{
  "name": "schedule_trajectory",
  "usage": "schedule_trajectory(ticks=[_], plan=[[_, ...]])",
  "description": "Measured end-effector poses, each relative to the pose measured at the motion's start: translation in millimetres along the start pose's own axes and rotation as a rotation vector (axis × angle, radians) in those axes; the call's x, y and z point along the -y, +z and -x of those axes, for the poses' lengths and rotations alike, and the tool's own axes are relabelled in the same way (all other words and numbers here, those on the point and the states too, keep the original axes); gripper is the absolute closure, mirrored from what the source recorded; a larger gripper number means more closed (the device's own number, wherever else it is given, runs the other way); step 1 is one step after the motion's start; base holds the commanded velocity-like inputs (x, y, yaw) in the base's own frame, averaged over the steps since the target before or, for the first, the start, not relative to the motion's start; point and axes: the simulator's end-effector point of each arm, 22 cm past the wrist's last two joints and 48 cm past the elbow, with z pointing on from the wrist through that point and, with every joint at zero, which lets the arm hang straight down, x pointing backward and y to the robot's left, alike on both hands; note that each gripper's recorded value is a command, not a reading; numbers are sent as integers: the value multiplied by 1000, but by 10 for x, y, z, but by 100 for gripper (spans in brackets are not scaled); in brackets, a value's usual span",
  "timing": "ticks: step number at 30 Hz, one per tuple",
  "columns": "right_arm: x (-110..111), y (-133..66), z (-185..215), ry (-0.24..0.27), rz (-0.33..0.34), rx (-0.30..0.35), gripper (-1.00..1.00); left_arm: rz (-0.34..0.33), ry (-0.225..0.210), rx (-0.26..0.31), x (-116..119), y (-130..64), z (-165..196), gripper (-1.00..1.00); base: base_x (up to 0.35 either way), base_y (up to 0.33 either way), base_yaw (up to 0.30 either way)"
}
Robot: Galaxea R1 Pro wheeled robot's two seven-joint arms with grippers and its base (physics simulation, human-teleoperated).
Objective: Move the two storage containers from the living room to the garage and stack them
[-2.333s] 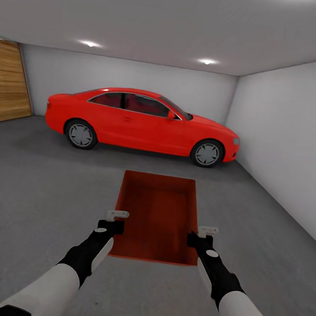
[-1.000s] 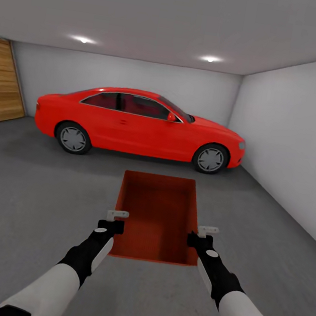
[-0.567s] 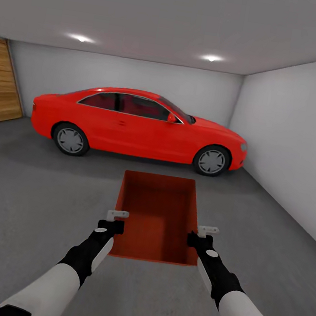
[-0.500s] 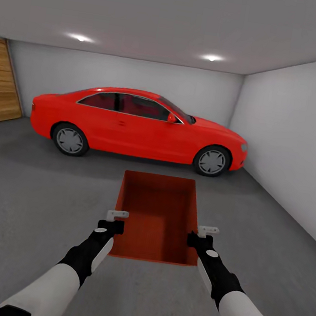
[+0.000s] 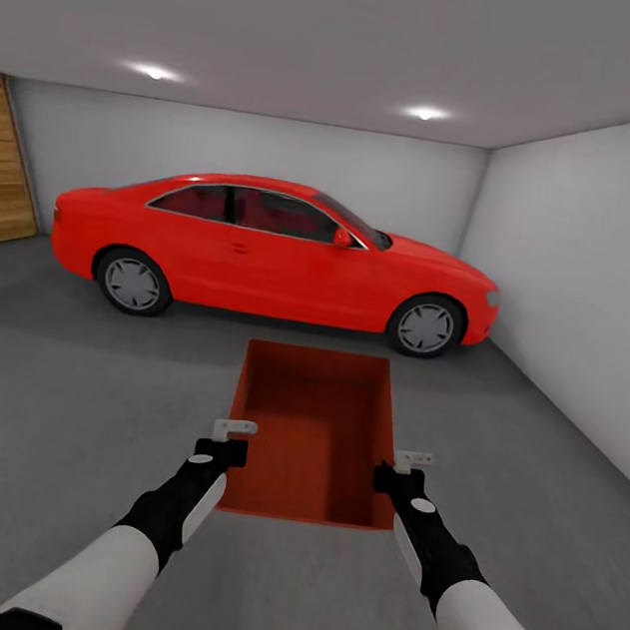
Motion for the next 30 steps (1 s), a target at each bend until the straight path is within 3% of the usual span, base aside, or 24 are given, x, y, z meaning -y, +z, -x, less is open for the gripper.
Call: schedule_trajectory(ticks=[10,15,30], plan=[[3,0,-1,0,0,0,100,0,0,0,3,0,-1,100,322,0,-2],[1,1,-3,0,0,0,100,0,0,0,1,2,-2,100,290,0,-202],[2,6,-5,0,0,-1,100,0,1,-1,2,6,-3,100,22,0,-282]])
